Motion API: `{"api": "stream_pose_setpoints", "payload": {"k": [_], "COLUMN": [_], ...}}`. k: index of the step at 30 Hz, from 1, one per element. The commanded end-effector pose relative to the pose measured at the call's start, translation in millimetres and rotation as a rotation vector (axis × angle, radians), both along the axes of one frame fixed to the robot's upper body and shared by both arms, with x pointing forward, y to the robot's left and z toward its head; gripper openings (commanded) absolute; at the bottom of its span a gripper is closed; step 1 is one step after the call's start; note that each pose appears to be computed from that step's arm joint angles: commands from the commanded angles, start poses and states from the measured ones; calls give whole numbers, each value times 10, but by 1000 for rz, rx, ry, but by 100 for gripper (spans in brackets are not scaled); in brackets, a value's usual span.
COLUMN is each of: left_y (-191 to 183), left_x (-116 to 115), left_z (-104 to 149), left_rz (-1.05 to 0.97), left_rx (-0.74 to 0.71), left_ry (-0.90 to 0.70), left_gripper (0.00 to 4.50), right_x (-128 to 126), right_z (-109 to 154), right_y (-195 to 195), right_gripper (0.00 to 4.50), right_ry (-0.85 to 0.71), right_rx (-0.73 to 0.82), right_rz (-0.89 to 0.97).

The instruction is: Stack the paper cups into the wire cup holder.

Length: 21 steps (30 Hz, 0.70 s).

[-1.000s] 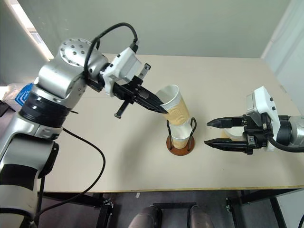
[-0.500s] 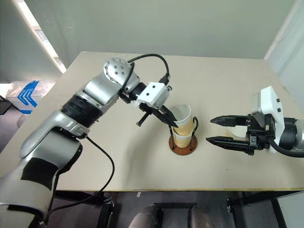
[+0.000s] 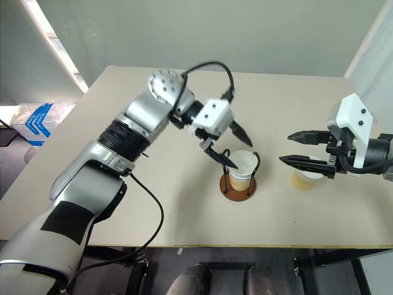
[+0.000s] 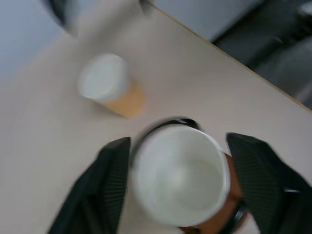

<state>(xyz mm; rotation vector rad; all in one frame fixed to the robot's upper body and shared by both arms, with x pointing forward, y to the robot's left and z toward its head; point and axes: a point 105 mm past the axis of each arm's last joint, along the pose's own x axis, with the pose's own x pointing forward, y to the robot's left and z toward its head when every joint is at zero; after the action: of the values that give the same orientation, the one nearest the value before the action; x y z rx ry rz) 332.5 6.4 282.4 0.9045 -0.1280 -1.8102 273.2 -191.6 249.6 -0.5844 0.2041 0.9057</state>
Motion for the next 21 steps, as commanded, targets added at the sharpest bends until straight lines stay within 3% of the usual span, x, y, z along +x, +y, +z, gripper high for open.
{"api": "stream_pose_setpoints", "payload": {"k": [1, 5, 13, 21], "left_y": [266, 630, 1129, 1457], "left_x": [13, 40, -178, -150], "left_z": [259, 106, -70, -82], "left_rz": [66, 185, 388, 591], "left_rx": [-102, -133, -200, -266], "left_ry": [49, 110, 177, 175], "left_gripper": [409, 409, 409, 409], "right_x": [176, 279, 316, 432], "right_z": [-60, -260, -472, -700], "right_y": [-142, -216, -300, -531], "right_gripper": [274, 274, 274, 274], "right_ry": [-72, -28, 75, 127], "right_rx": [-154, -261, -355, -464], "right_rz": [-75, -72, -36, -69]}}
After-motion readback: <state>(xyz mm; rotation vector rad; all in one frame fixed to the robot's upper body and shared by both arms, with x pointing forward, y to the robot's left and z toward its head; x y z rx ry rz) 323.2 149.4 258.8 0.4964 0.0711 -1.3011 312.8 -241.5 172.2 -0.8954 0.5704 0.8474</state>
